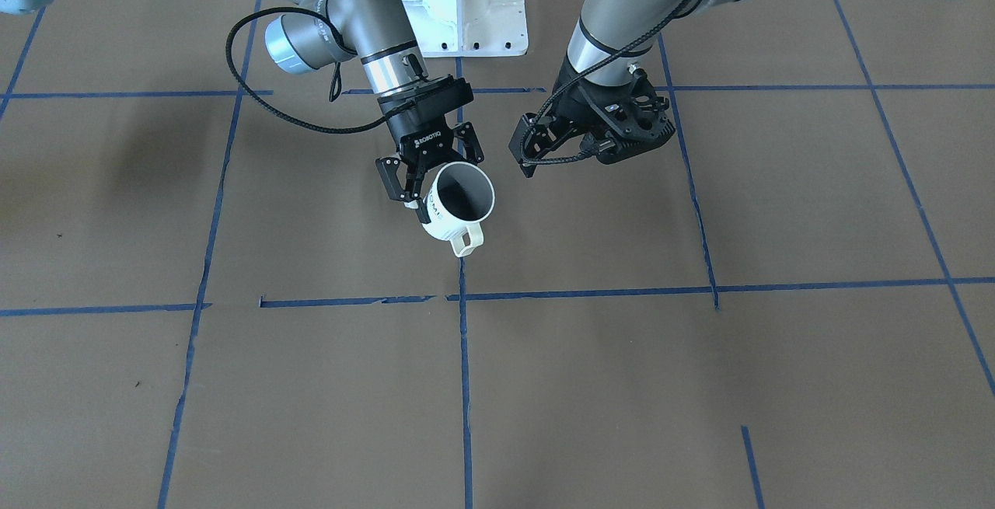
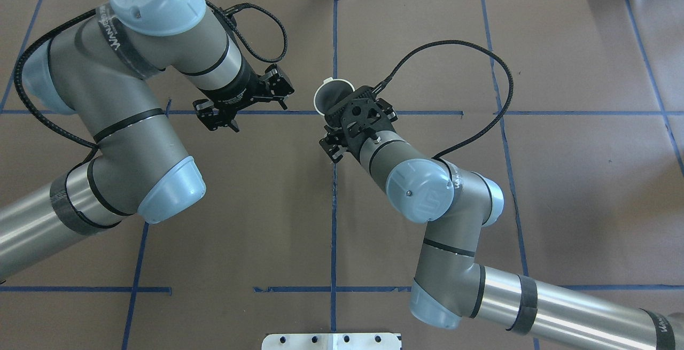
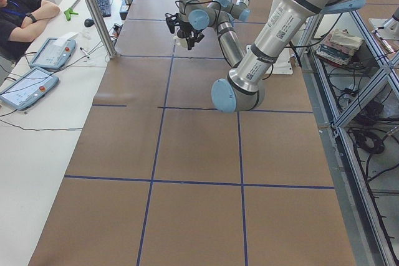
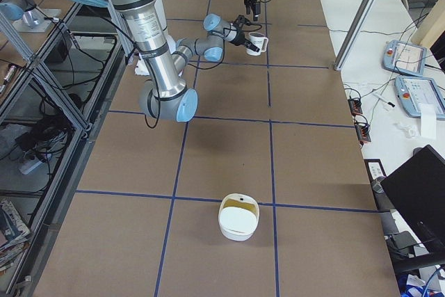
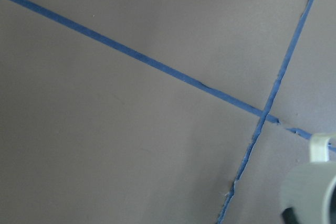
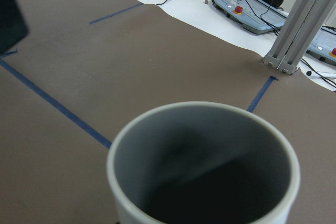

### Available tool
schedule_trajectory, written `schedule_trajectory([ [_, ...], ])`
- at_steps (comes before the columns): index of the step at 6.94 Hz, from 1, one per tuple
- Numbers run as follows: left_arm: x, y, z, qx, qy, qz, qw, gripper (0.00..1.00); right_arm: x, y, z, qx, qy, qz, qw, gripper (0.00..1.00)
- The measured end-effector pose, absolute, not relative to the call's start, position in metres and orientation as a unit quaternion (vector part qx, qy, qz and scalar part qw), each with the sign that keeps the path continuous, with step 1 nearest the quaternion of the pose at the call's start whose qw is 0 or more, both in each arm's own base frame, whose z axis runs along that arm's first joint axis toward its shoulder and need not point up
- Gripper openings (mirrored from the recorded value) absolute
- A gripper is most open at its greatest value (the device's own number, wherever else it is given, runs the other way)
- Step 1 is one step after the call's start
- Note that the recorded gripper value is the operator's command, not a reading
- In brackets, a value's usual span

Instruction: Left arm hands cup to right arm to dump lemon

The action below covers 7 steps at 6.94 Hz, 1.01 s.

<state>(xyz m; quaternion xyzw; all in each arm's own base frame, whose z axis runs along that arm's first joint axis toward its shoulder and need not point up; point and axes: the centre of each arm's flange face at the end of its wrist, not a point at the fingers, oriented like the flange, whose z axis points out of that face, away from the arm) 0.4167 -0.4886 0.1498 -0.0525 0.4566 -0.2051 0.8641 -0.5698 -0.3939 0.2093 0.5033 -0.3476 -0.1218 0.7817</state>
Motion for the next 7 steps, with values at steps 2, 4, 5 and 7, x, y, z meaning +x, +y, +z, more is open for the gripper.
schedule_trajectory([
  [2,0.416,-0.489,0.145,-0.051,0.46,-0.204,0.863,1.0,-0.58,-0.378,0.2,0.51,-0.348,-0.118,0.778,0.53],
  [4,0.42,-0.486,0.135,-0.059,0.467,-0.195,0.861,1.0,-0.582,-0.37,0.189,0.514,-0.355,-0.114,0.772,0.55],
  [5,0.424,-0.486,0.134,-0.063,0.467,-0.191,0.861,1.0,-0.583,-0.368,0.183,0.515,-0.359,-0.113,0.77,0.55],
  [7,0.435,-0.486,0.131,-0.068,0.465,-0.186,0.863,0.98,-0.583,-0.367,0.18,0.517,-0.362,-0.111,0.768,0.55],
])
